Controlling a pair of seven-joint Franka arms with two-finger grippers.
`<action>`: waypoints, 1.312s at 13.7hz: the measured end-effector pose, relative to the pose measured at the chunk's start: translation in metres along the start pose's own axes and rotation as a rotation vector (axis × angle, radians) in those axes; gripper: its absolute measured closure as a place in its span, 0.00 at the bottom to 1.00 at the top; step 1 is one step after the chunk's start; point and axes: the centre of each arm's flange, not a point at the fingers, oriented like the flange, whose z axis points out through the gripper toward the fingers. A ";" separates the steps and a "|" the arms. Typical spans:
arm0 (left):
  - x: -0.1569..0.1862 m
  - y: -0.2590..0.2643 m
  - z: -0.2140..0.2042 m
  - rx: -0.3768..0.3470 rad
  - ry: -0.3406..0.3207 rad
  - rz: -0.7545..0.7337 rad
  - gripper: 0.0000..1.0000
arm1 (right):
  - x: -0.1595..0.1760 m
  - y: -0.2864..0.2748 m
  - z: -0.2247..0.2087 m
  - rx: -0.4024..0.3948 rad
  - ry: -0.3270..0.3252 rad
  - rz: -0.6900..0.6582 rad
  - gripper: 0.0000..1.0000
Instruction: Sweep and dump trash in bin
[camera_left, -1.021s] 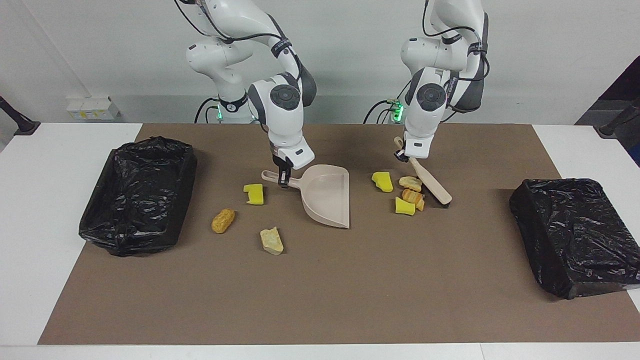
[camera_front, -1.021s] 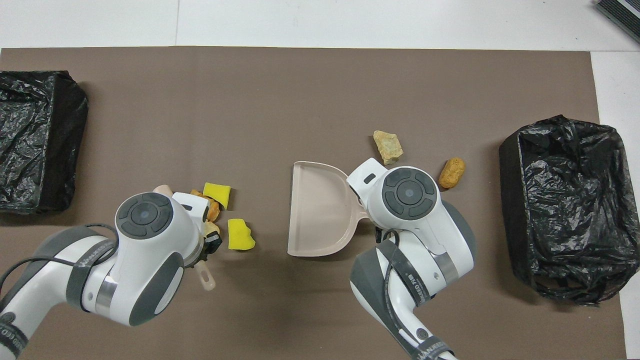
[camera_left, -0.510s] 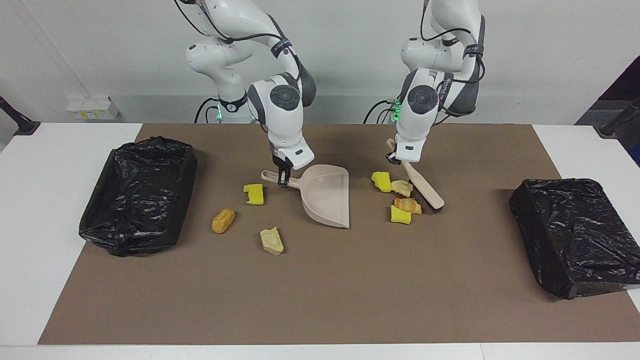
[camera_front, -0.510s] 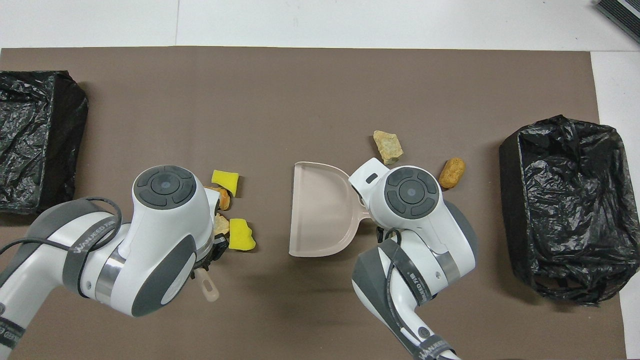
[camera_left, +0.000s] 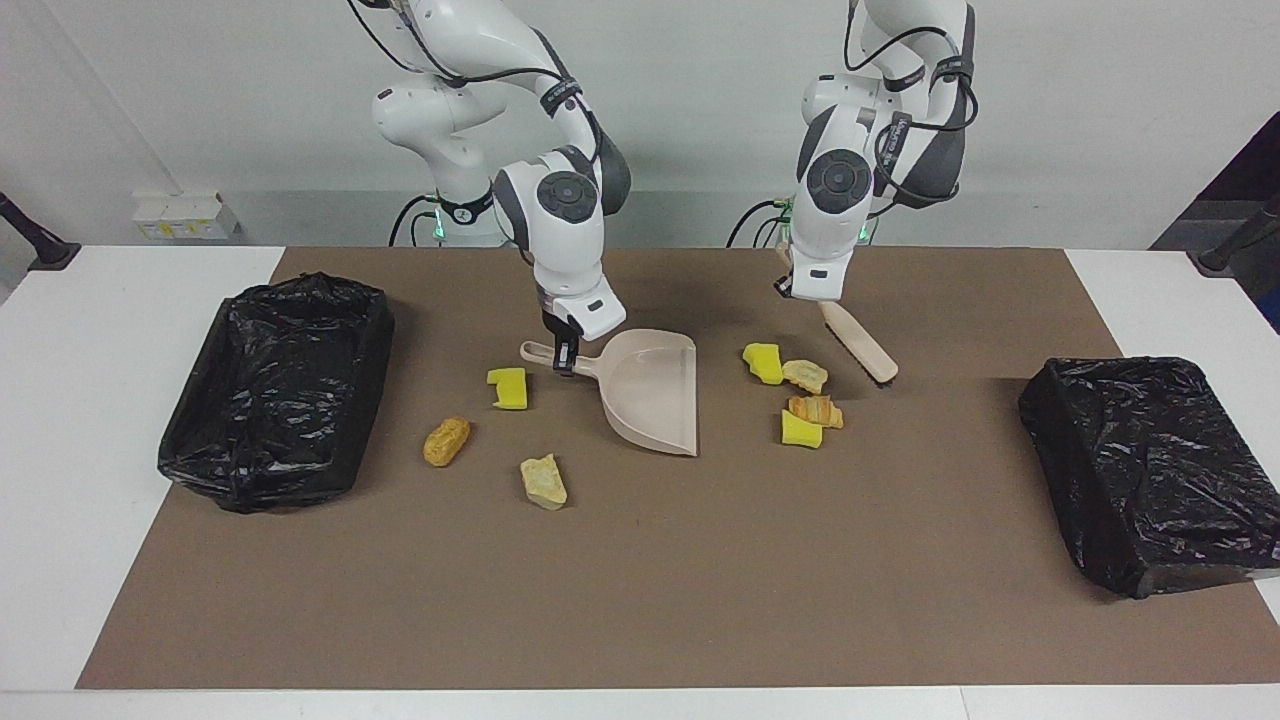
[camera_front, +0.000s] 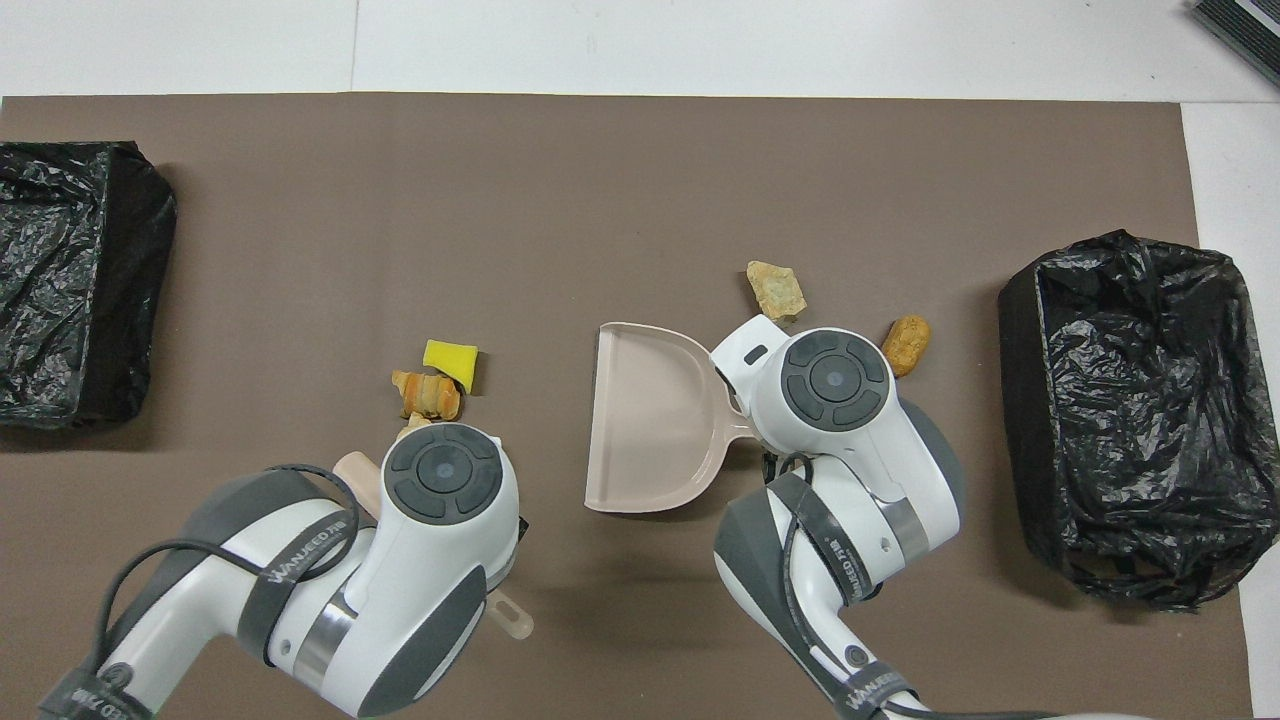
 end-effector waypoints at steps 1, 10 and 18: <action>-0.005 0.008 0.010 -0.014 0.003 -0.037 0.74 | 0.000 0.000 0.000 0.001 -0.001 0.001 0.69; 0.031 0.078 0.001 -0.201 -0.044 -0.212 0.74 | -0.001 0.000 0.001 0.002 -0.001 0.003 0.69; 0.029 0.070 -0.019 -0.044 -0.053 0.091 0.74 | -0.001 0.000 0.001 0.002 -0.002 0.007 0.69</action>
